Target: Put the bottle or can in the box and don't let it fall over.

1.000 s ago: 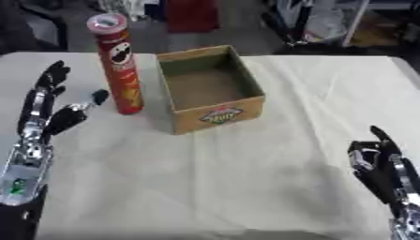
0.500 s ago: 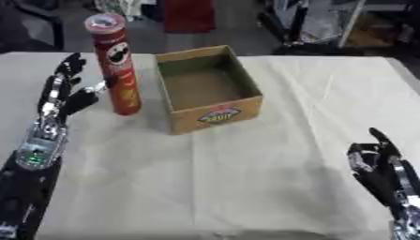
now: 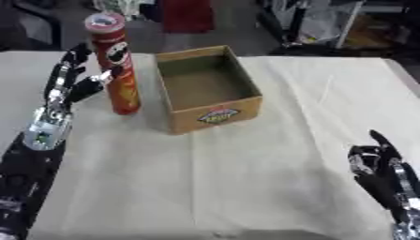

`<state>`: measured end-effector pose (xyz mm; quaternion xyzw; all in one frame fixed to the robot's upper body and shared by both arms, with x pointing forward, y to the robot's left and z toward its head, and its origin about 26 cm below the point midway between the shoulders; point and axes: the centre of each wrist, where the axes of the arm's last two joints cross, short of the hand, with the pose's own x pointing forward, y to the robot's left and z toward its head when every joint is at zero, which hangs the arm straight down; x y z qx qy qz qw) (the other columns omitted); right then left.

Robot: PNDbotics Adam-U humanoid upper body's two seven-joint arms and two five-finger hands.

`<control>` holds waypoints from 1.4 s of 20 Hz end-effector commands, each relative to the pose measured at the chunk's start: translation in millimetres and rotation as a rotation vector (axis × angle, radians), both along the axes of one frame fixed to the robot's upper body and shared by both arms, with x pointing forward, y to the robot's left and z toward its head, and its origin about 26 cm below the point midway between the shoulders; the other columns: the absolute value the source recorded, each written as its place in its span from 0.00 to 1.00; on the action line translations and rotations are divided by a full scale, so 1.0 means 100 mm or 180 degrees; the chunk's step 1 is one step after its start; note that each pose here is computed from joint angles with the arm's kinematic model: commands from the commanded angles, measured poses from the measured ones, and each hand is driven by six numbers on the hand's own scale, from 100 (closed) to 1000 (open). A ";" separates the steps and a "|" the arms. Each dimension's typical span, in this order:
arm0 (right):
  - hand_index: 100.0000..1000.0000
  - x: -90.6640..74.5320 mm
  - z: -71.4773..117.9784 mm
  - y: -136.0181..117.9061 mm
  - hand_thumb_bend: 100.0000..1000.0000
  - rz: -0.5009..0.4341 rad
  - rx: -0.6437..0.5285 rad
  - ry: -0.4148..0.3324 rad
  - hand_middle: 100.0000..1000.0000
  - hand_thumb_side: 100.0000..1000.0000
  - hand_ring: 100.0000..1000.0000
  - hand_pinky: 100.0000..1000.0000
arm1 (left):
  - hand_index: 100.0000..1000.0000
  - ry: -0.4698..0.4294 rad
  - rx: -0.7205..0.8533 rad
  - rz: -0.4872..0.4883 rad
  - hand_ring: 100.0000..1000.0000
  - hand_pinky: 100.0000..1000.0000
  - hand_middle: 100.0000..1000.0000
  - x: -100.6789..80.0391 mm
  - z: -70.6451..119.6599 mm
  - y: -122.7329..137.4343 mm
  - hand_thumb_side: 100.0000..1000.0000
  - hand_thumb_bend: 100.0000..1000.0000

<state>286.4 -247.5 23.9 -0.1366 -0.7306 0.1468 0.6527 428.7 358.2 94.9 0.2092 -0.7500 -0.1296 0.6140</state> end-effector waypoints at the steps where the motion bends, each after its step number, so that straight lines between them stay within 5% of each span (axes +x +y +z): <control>1: 1.00 0.02 0.07 -0.01 0.00 0.0043 -0.0018 -0.0069 0.63 0.44 0.63 0.72 | 0.95 -0.0107 0.0178 0.0007 0.93 0.94 0.83 0.07 0.22 0.12 0.36 0.75; 16: 1.00 0.04 0.08 0.02 0.00 0.0084 0.0004 -0.0076 0.63 0.44 0.63 0.72 | 0.95 0.0015 0.0287 -0.0150 0.93 0.94 0.82 0.23 0.27 0.07 0.36 0.74; 28: 1.00 0.04 0.08 0.03 0.00 0.0099 0.0013 -0.0078 0.63 0.45 0.63 0.72 | 0.87 0.0208 0.0351 -0.0104 0.93 0.94 0.73 0.24 0.13 0.13 0.20 0.61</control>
